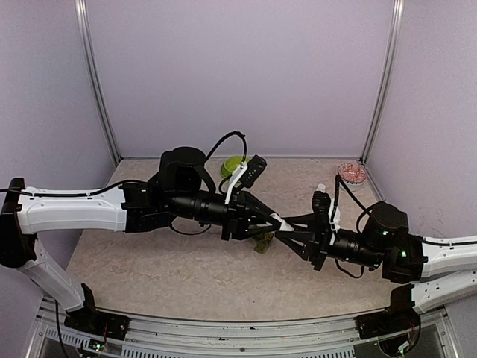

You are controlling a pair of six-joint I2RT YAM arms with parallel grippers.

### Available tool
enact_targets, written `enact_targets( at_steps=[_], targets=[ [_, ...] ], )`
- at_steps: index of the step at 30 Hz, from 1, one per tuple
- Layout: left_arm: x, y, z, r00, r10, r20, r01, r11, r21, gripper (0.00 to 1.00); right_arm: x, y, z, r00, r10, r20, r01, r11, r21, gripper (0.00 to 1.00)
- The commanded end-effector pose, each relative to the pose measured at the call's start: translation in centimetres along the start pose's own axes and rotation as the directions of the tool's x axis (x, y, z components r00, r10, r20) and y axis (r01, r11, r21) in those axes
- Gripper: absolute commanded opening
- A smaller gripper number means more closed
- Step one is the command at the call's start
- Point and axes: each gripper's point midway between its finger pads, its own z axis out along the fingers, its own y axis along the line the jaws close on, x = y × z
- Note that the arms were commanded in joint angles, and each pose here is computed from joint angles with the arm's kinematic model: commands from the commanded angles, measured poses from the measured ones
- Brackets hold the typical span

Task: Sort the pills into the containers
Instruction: Screw the lid of the pill bottle onto the pill bottle.

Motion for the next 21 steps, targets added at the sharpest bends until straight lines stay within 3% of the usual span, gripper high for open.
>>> enact_targets(
  at_steps=[1,6,9,13,15,21],
  targets=[
    [2.1,-2.8,0.6,0.996,0.031,-0.081,-0.022,0.994,0.111,0.32,-4.5,0.1,-0.3,0.99,0.028,0.137,-0.028,1.0,-0.006,0.15],
    [2.4,-2.6,0.7,0.997,0.016,-0.073,-0.008,0.994,0.11,0.39,-4.6,-0.1,-0.7,0.988,0.021,0.153,-0.022,1.0,0.004,0.15],
    [1.9,-2.5,0.5,0.998,0.016,-0.055,-0.01,0.994,0.106,0.5,-4.2,-0.2,-0.6,0.99,0.02,0.141,-0.021,1.0,0.008,0.15],
    [0.9,-2.9,-0.1,0.999,0.021,-0.024,-0.019,0.994,0.104,0.75,-4.1,-0.5,-0.5,0.99,0.021,0.136,-0.024,0.999,0.026,0.15],
    [0.3,-2.9,-0.5,1.0,0.022,-0.004,-0.021,0.996,0.084,0.96,-4.4,-0.7,-0.7,0.989,0.02,0.144,-0.025,0.999,0.036,0.14],
    [-2.0,-0.6,-2.8,0.993,-0.015,0.113,0.024,0.997,-0.075,0.99,-4.9,-1.4,-1.2,0.989,0.005,0.149,-0.017,0.997,0.079,0.15]
  ],
)
